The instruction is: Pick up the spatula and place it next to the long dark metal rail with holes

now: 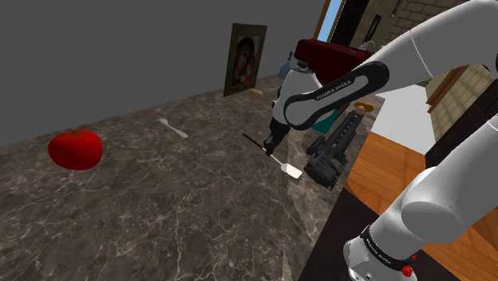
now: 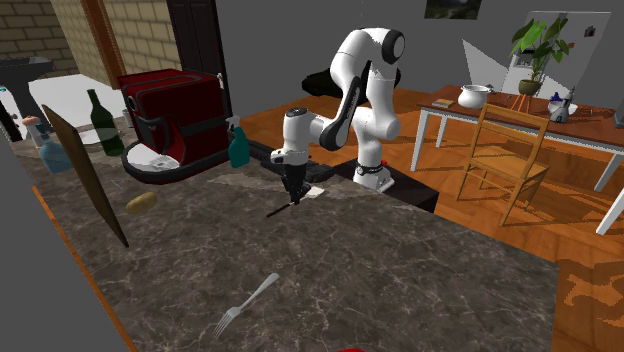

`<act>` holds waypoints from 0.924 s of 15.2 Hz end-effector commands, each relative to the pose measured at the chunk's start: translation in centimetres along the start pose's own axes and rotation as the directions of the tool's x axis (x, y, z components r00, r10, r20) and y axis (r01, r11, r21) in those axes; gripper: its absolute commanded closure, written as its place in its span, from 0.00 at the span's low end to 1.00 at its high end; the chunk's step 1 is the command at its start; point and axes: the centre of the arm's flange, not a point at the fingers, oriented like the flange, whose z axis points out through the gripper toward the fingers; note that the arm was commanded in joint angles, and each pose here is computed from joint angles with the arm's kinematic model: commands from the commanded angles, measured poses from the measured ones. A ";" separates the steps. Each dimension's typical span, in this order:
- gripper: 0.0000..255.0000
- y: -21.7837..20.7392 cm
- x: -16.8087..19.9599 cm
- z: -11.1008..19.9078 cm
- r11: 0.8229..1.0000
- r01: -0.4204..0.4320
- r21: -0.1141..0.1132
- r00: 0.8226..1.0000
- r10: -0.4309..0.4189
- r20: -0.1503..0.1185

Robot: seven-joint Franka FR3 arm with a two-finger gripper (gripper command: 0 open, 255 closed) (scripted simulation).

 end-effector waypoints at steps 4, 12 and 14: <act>0.00 0.0 0.0 0.0 1.000 0.000 0.000 1.000 0.000 0.000; 0.00 0.0 0.0 -3.9 1.000 0.000 0.000 1.000 0.000 0.000; 0.00 0.0 0.0 -5.0 1.000 0.000 0.000 1.000 0.000 0.000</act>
